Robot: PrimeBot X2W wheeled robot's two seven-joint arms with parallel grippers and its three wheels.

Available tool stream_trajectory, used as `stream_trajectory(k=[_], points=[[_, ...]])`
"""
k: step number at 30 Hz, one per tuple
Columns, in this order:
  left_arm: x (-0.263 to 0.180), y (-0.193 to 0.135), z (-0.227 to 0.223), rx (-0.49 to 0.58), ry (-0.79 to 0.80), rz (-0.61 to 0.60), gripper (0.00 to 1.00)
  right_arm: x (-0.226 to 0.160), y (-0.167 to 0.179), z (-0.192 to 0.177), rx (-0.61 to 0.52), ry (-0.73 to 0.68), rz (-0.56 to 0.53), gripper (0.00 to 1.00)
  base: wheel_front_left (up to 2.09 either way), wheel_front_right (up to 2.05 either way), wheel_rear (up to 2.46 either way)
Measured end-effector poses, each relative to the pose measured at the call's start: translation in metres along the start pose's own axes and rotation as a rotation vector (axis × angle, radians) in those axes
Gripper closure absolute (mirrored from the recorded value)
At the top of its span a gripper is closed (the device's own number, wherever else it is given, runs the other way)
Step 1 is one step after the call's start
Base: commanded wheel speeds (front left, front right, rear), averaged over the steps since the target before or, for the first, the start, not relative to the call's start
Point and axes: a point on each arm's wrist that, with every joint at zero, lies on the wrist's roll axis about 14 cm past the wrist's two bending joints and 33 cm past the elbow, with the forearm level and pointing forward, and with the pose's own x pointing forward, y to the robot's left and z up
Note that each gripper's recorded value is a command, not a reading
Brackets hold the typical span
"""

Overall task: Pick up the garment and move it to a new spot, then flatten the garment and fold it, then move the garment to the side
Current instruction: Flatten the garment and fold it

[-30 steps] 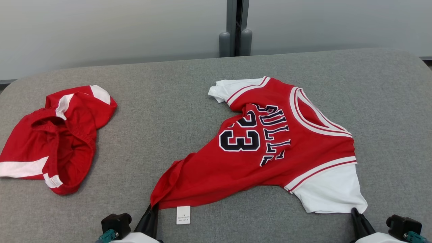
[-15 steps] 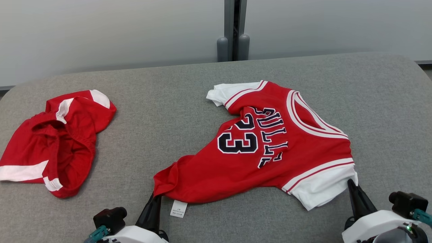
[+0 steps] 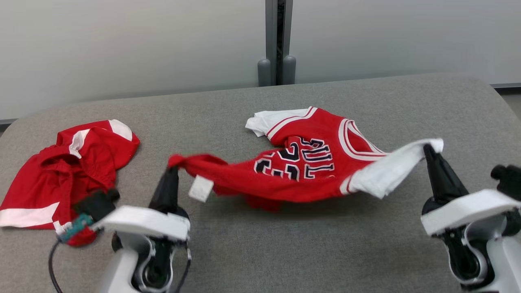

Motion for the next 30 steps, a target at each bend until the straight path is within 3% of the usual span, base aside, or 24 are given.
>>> stream_trajectory(k=[12, 24, 30], points=[[0.059, -0.064, 0.086, -0.132, -0.04, -0.083, 1.0, 0.062, 0.056, 0.093, 0.061, -0.173, 0.165, 1.0, 0.0, 0.0, 0.0], [0.103, -0.102, 0.155, -0.085, -0.046, -0.09, 1.0, 0.107, 0.075, 0.173, 0.039, -0.287, 0.195, 1.0, 0.0, 0.0, 0.0], [0.127, -0.113, 0.162, -0.063, -0.019, -0.087, 1.0, 0.133, 0.078, 0.185, 0.014, -0.264, 0.18, 1.0, 0.0, 0.0, 0.0]])
